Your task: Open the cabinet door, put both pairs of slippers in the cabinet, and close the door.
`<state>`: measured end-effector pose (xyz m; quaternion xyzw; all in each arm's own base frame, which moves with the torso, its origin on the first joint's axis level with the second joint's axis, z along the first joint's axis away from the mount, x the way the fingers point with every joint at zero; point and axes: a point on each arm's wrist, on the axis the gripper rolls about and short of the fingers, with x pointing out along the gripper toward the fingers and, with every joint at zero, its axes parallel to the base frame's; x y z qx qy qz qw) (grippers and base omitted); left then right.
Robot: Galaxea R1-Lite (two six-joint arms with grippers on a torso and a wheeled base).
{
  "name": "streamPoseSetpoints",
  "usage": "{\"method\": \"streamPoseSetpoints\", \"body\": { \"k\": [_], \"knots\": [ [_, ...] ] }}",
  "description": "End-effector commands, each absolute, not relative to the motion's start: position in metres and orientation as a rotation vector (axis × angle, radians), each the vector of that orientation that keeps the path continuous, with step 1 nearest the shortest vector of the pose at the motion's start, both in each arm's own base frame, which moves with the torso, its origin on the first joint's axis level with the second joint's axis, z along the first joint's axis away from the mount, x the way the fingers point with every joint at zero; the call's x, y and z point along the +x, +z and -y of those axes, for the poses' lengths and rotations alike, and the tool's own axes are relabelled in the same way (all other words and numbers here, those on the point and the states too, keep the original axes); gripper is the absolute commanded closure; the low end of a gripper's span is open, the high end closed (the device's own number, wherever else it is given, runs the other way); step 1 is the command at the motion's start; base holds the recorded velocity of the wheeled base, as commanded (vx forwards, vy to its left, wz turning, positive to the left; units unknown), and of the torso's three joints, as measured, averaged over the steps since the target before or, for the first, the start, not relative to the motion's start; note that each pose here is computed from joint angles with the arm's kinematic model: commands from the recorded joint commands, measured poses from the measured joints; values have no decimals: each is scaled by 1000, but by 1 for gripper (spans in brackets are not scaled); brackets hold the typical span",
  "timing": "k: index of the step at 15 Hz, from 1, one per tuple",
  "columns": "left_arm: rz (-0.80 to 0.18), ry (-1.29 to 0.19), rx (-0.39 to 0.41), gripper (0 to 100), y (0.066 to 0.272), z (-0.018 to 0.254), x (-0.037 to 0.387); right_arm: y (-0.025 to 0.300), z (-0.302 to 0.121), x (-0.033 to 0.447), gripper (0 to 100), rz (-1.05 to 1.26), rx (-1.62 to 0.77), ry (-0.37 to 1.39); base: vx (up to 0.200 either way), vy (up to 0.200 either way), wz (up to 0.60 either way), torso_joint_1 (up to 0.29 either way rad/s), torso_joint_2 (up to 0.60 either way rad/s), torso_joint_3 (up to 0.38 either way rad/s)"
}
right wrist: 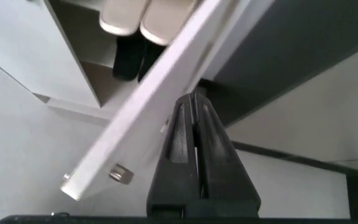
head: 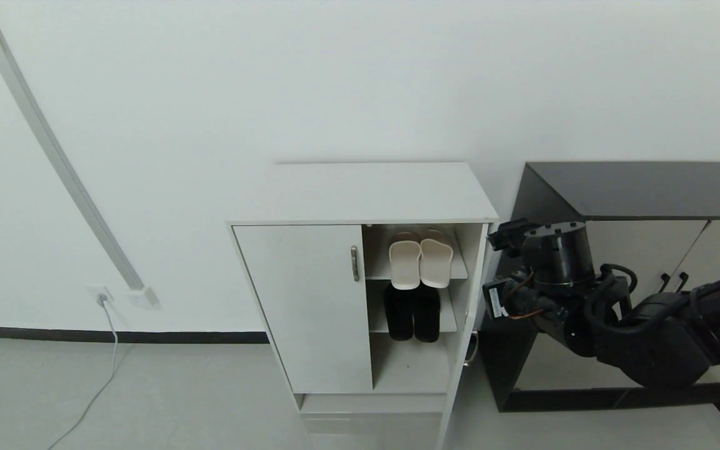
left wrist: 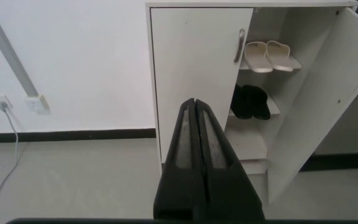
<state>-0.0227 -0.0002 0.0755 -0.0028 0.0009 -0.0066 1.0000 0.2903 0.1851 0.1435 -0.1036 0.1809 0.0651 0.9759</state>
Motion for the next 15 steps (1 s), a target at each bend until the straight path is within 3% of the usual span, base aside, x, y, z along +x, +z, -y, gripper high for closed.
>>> {"method": "streamPoseSetpoints", "body": {
  "k": [1, 8, 15],
  "knots": [
    [-2, -14, -6, 100, 76, 0, -23, 135, -187, 293, 100, -386, -217, 134, 0, 0, 0, 0, 0, 0],
    [-2, -12, -6, 100, 76, 0, -23, 115, -207, 303, 100, -408, -96, 269, 0, 0, 0, 0, 0, 0],
    [-2, -12, -8, 100, 76, 0, -23, 106, -214, 322, 100, -193, 100, 406, 0, 0, 0, 0, 0, 0]
  ]
}}
